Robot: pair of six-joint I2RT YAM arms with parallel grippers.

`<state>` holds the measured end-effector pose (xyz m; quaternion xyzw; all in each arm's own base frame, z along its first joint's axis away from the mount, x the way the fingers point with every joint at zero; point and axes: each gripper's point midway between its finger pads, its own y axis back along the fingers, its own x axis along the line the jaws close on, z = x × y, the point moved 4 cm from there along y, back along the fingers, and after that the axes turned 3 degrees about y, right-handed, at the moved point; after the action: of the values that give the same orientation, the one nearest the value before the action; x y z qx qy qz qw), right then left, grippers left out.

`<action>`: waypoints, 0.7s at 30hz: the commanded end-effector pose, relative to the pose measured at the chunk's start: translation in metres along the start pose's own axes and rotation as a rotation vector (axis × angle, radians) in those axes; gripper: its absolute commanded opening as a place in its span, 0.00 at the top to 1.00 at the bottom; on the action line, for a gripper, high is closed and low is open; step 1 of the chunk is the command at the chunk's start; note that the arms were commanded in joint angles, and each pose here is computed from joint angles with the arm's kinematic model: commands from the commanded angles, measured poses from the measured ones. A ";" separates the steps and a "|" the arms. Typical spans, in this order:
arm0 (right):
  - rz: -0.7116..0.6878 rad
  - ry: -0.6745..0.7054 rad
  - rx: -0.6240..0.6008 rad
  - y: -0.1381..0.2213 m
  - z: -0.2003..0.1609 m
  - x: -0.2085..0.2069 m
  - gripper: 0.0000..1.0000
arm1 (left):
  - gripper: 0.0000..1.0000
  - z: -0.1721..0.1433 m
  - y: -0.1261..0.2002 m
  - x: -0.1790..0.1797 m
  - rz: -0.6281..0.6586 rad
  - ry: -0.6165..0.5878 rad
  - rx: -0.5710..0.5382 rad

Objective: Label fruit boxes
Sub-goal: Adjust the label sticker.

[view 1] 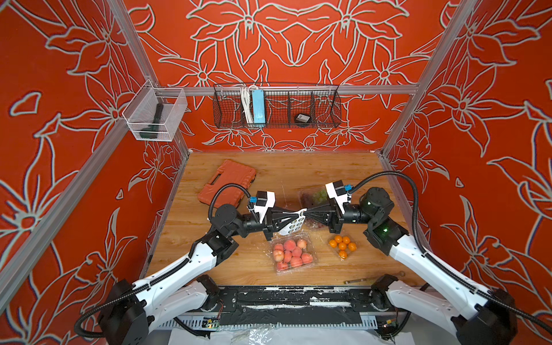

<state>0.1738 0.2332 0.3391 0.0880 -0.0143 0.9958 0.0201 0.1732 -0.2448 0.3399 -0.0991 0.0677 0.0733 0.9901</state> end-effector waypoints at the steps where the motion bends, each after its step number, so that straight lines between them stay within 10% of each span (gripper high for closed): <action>1: -0.006 0.028 -0.013 0.001 0.006 0.002 1.00 | 0.94 0.006 0.000 -0.005 -0.016 -0.018 -0.017; 21: 0.037 -0.001 -0.024 -0.008 0.004 -0.004 1.00 | 1.00 -0.003 -0.009 0.008 -0.008 0.029 0.006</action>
<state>0.1850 0.2402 0.3286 0.1153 -0.0077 0.9931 0.0201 0.1823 -0.2521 0.3279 -0.0857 0.0873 0.0738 0.9897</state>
